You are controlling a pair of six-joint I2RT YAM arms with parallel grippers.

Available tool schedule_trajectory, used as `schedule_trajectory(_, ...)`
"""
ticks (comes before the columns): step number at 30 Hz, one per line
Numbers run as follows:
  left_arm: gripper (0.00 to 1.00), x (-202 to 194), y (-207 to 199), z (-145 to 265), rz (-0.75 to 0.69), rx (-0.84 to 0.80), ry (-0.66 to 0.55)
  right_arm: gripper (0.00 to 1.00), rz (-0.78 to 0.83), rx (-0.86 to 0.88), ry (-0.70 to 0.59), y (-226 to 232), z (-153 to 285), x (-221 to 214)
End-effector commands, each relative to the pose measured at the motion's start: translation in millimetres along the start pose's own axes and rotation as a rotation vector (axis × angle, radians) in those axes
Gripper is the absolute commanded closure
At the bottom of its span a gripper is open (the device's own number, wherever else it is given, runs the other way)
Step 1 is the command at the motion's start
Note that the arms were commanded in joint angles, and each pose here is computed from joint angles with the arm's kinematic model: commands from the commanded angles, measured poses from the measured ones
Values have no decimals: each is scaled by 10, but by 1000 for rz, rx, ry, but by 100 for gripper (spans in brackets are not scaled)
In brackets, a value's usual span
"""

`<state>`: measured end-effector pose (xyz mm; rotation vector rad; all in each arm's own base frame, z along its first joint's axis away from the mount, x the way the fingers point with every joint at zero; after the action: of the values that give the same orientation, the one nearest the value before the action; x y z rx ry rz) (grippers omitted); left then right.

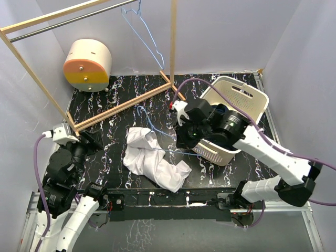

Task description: Remove the t-shirt from the hanger

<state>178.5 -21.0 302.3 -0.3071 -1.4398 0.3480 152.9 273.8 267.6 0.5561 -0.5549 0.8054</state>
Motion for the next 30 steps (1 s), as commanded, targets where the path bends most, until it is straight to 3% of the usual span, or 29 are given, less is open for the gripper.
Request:
schedule_trajectory(1,36,-197,130,-27,-21,53,54,92,4,-67,-203,20,685,291)
schedule_trajectory(8,36,-422,222,-38,-30,67,95,92,-99,-296,-314,-276,1277,242)
schedule_trajectory(13,37,-423,224,-32,-28,61,85,92,2,-32,-557,192,1539,641)
schedule_trajectory(20,37,-437,254,2,-14,68,80,92,152,183,-764,567,1631,953)
schedule_trajectory(23,38,-435,293,15,-1,87,70,92,134,194,-620,534,1252,853)
schedule_trajectory(28,39,-443,314,22,8,99,68,92,3,-9,-99,60,401,124)
schedule_trajectory(30,39,-444,312,19,10,99,69,92,-10,-55,-56,-30,378,-26)
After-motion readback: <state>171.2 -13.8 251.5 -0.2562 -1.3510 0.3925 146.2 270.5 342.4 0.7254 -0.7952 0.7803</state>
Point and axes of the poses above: each gripper's point midway between its finger pads, its own z axis back along the fingers, its own y axis along the line the jaws close on, x = y × z, the point moved 1 cm from there along z, back along the fingers, and after that the axes turned 3 degrees about z, right-handed, at the moved point
